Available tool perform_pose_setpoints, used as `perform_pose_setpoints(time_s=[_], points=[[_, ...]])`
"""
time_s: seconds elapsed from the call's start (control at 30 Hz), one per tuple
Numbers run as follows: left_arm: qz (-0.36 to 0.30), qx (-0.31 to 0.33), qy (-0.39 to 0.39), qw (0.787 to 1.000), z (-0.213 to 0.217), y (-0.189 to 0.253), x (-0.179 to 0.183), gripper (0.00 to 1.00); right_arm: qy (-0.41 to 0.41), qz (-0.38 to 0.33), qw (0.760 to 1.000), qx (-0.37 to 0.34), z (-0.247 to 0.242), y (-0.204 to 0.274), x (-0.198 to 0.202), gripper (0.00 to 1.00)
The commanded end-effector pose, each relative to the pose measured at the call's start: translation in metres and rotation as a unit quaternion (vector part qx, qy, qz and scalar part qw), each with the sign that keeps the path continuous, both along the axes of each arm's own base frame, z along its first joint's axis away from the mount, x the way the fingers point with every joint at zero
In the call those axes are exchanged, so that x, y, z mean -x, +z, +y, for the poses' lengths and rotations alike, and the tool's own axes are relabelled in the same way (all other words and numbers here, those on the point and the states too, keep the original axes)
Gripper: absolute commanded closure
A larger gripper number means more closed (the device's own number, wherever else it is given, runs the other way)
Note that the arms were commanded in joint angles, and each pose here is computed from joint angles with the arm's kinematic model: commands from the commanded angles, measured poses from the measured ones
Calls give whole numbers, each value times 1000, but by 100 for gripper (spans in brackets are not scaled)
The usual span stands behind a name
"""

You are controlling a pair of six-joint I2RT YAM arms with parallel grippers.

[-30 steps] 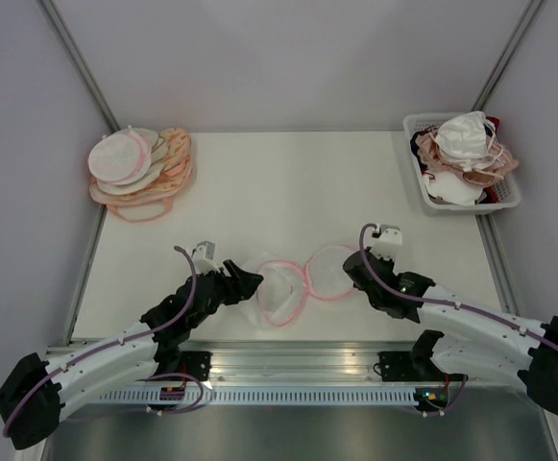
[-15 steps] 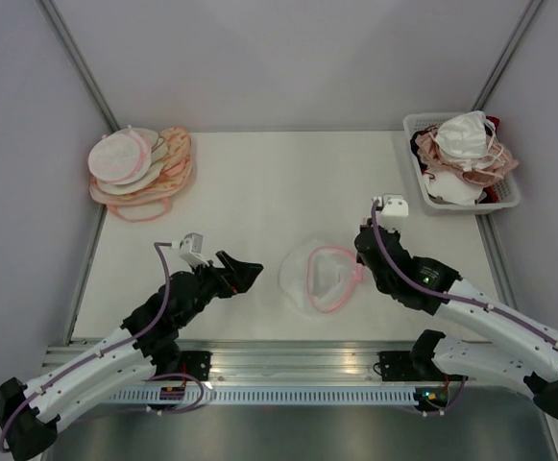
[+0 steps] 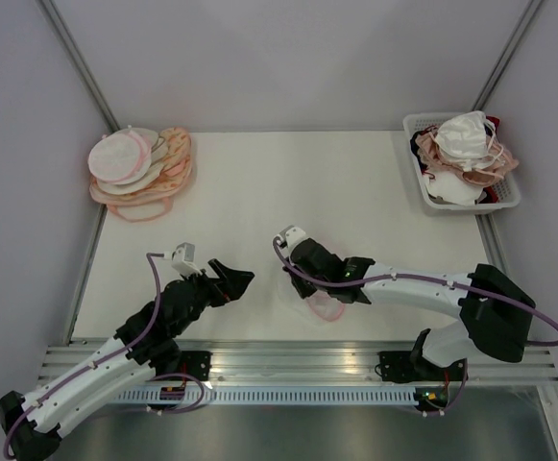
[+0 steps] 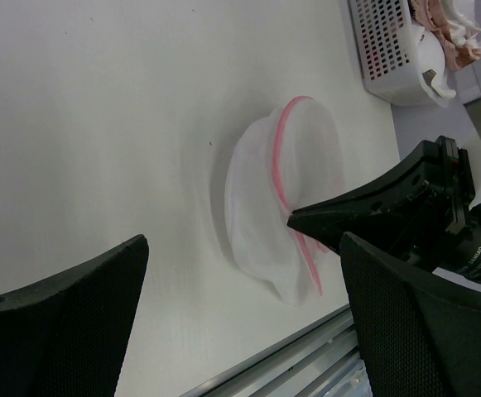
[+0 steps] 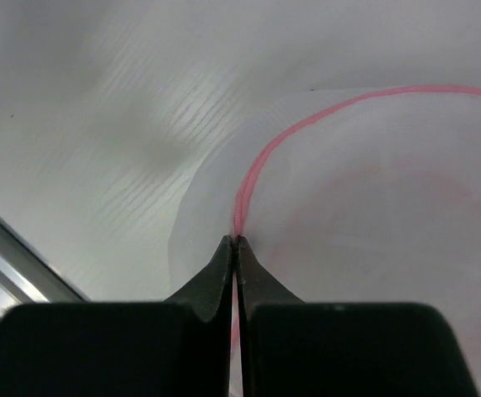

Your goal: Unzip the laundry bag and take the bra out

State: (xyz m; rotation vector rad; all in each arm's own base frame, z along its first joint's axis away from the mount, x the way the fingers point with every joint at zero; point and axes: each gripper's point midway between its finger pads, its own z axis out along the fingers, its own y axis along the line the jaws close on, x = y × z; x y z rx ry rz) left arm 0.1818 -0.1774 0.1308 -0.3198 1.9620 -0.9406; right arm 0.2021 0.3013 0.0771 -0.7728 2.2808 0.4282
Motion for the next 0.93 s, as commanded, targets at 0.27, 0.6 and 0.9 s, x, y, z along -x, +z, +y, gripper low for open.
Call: perform_pose_setpoints(time_s=[0.27, 0.6, 0.9], points=[[-19, 28, -37, 999, -16, 17, 2, 0, 69, -13, 987, -144, 18, 82, 28, 2], [-4, 7, -187, 982, -75, 13, 15, 0, -95, -107, 966, -215, -66, 158, 17, 2], [27, 4, -197, 980, -93, -2, 7, 0, -112, -95, 954, -262, -77, 162, 28, 2]])
